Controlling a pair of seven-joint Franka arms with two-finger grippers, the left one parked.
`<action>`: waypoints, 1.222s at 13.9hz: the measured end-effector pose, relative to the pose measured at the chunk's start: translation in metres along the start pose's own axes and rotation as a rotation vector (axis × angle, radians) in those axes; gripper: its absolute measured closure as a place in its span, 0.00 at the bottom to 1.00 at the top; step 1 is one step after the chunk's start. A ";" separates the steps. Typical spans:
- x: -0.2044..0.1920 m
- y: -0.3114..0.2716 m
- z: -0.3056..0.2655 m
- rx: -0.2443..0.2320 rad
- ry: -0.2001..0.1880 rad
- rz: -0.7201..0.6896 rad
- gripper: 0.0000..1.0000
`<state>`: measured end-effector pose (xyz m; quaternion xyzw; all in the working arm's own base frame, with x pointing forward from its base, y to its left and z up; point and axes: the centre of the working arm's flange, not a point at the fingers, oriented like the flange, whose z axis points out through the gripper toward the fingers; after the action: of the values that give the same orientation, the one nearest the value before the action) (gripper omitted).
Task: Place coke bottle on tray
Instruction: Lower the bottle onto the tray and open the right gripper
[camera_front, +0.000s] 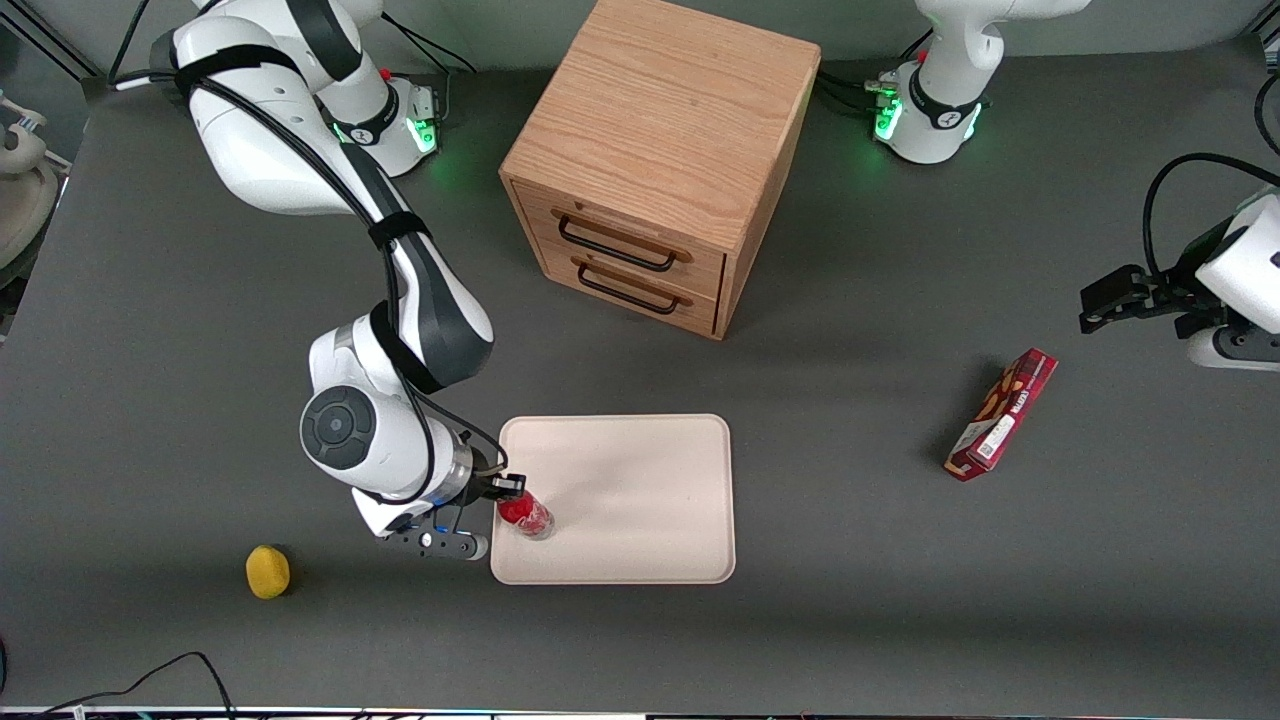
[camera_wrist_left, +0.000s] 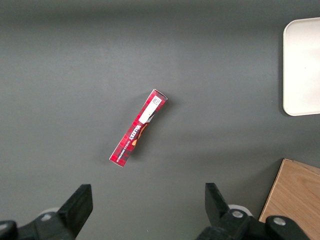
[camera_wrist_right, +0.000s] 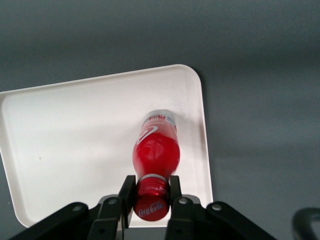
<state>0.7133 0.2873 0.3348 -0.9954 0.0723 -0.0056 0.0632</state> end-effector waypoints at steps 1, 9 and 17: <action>0.000 0.000 0.000 0.000 0.001 0.000 0.68; 0.004 0.005 -0.001 -0.008 0.010 0.006 0.68; 0.006 0.009 0.000 -0.015 0.012 0.011 0.11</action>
<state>0.7184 0.2776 0.3335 -0.9954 0.0783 -0.0105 0.0551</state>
